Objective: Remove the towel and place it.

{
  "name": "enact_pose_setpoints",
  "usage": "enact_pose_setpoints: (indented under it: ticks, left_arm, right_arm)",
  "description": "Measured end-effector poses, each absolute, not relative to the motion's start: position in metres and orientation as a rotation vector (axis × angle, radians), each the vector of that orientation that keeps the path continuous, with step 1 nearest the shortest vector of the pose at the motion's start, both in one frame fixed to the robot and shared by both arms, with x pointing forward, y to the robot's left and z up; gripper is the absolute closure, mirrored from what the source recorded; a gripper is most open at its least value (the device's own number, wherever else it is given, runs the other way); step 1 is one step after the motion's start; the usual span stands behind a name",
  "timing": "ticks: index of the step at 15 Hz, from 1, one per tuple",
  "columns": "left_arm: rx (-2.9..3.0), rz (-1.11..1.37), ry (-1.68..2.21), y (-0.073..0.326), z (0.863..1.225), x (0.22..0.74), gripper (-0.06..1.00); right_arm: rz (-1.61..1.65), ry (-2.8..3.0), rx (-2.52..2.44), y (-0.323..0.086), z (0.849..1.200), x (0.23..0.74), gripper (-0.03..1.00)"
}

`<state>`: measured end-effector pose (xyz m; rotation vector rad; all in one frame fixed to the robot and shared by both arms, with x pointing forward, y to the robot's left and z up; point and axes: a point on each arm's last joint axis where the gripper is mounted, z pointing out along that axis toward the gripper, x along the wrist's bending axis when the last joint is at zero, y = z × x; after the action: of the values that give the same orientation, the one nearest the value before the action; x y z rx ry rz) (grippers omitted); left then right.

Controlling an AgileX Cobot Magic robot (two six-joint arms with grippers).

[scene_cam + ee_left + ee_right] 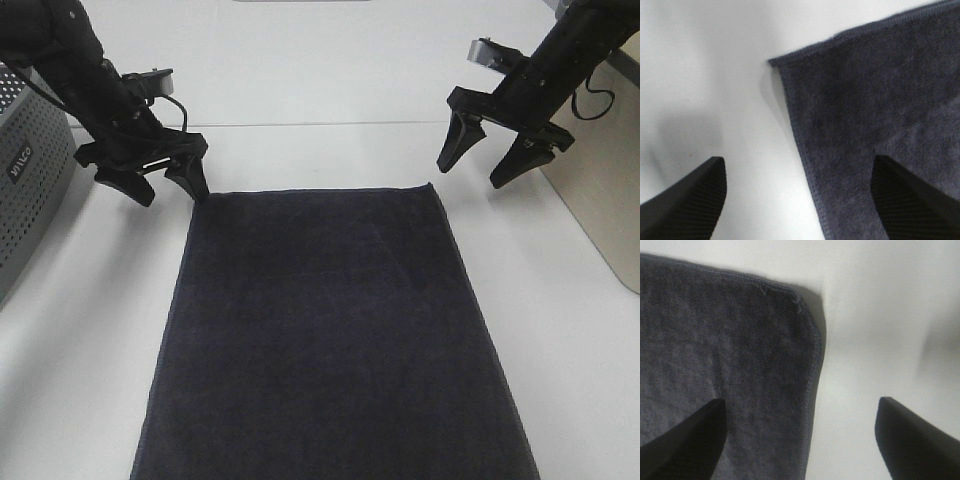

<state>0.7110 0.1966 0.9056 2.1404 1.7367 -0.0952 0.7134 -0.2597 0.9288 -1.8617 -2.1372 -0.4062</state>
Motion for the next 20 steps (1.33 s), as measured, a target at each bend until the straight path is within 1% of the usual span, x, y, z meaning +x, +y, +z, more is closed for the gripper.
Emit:
enact_pose_setpoints:
  ticks: [3, 4, 5, 10, 17, 20]
  left_arm:
    - [2.091, -0.125, 1.716, 0.192, 0.894, 0.715, 0.20]
    - [2.093, -0.145, 1.704, 0.190, 0.883, 0.717, 0.20]
    - [2.081, -0.150, 1.703, 0.189, 0.880, 0.718, 0.20]
    - [2.054, -0.130, 1.703, 0.189, 0.879, 0.721, 0.20]
    - [2.055, -0.142, 1.705, 0.188, 0.878, 0.721, 0.20]
    - [2.050, -0.179, 1.702, 0.182, 0.878, 0.718, 0.20]
  right_arm:
    - [-0.403, -2.122, -1.876, -0.260, 0.915, 0.716, 0.17]
    - [-0.412, -2.122, -1.892, -0.260, 0.908, 0.719, 0.17]
    - [-0.414, -2.120, -1.899, -0.260, 0.903, 0.720, 0.17]
    - [-0.408, -2.107, -1.919, -0.261, 0.883, 0.724, 0.17]
    - [-0.391, -2.091, -1.937, -0.260, 0.878, 0.725, 0.19]
    - [-0.401, -2.130, -1.910, -0.240, 0.877, 0.726, 0.22]
